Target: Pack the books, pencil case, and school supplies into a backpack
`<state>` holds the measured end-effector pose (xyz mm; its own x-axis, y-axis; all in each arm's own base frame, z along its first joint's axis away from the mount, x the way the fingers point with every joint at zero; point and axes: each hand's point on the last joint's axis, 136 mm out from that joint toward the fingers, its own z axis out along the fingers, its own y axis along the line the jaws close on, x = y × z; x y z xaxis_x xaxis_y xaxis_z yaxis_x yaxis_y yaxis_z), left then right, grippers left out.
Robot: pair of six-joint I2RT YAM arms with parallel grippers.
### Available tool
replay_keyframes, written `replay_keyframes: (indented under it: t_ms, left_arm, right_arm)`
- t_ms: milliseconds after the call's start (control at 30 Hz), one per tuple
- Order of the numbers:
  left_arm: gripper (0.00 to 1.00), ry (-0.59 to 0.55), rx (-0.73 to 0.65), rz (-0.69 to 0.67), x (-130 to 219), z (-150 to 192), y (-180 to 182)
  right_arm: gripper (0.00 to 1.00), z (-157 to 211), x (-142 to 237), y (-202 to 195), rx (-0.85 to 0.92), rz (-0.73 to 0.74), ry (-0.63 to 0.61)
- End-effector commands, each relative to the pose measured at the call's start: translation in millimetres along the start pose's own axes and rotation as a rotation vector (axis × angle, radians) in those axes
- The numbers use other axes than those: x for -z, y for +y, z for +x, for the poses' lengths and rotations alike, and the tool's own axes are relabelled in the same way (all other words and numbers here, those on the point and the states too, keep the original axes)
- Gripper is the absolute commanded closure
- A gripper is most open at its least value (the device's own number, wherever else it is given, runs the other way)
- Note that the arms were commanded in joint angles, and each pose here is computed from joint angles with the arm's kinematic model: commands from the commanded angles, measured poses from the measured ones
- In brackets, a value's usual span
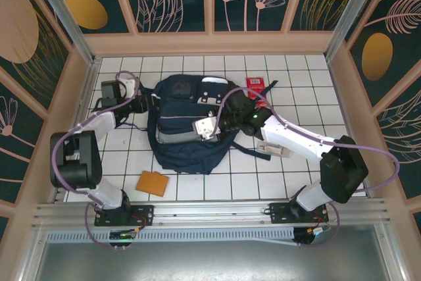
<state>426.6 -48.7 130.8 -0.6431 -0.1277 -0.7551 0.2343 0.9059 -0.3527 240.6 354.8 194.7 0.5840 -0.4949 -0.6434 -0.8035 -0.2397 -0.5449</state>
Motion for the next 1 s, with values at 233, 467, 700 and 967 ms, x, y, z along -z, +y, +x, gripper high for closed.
replay_keyframes:
  t_ms: [233,467,700,967]
  left_arm:
    - [0.15,-0.272,-0.811,0.41,93.2,34.7,-130.0]
    - [0.01,-0.299,-1.039,0.429,101.9,65.0,-147.9]
    - [0.01,-0.217,-1.241,0.355,81.6,68.2,-144.9]
    - [0.01,-0.181,-1.376,0.46,65.7,90.2,-173.7]
  right_arm:
    - [1.0,-23.1,15.5,-36.7,-0.2,0.073,-0.188]
    - [1.0,-33.2,22.8,-34.9,-0.154,0.03,-0.232]
    - [1.0,-34.4,18.4,-30.6,-0.146,0.01,-0.238]
    - [1.0,-27.6,19.5,-40.7,-0.211,0.117,-0.232]
